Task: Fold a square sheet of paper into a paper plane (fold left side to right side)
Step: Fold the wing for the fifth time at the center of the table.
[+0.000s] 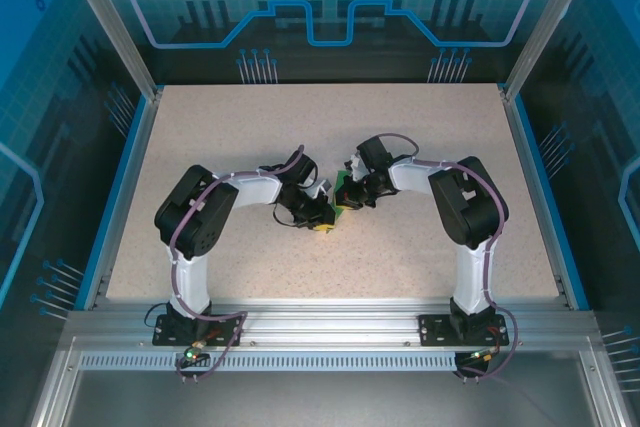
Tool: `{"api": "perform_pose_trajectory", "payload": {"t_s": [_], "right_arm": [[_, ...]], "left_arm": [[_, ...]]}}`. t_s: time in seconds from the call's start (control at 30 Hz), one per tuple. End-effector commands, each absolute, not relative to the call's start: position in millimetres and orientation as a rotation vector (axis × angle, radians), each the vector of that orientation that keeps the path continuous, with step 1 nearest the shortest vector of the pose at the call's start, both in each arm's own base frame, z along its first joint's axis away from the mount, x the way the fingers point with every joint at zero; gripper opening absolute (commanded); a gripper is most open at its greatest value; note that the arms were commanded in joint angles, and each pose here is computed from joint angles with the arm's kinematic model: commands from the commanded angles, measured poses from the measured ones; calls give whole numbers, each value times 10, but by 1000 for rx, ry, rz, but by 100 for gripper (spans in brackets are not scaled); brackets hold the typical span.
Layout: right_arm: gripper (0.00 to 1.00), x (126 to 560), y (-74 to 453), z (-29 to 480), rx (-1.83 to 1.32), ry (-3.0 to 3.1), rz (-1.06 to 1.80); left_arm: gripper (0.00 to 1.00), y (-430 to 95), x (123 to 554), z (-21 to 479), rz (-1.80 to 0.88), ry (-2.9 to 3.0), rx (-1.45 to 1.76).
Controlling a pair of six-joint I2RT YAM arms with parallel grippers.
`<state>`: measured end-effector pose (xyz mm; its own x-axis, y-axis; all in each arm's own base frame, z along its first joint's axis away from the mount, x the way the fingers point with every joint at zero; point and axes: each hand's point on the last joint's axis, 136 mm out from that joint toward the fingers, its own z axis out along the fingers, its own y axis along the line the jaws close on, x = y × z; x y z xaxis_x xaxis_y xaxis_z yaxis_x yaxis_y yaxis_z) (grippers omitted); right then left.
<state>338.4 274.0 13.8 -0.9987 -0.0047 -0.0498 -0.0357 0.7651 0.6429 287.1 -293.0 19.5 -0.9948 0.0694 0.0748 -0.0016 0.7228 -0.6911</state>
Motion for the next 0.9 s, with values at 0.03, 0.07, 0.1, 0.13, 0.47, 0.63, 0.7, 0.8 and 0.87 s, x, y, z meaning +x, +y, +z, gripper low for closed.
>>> {"api": "perform_pose_trajectory", "payload": {"t_s": [0.03,0.07,0.1,0.13,0.47,0.63,0.7,0.8,0.87], "right_arm": [[0,3274,2619,-55,-5,3003,962],[0,3271,2620,-54,-7,3003,963],[0,3274,2615,-56,-4,3005,963],[0,3278,2612,-57,-4,3005,961],[0,3305,2574,-54,6,3011,945],[0,3321,2540,-55,11,3013,935],[0,3325,2532,-55,11,3013,934],[0,3335,2517,-61,13,3014,930],[0,3346,2505,-62,16,3013,927]], "left_arm": [[13,-2817,2763,57,1046,-2814,-10],[13,-2822,2754,53,1047,-2808,-13],[13,-2824,2745,46,1049,-2802,-15],[13,-2817,2728,29,1043,-2795,-13],[13,-2736,2612,-43,994,-2788,-8],[12,-2684,2511,-66,979,-2774,-1],[12,-2659,2481,-63,974,-2775,0],[12,-2624,2425,-57,964,-2773,3],[12,-2602,2398,-53,958,-2777,9]]}}
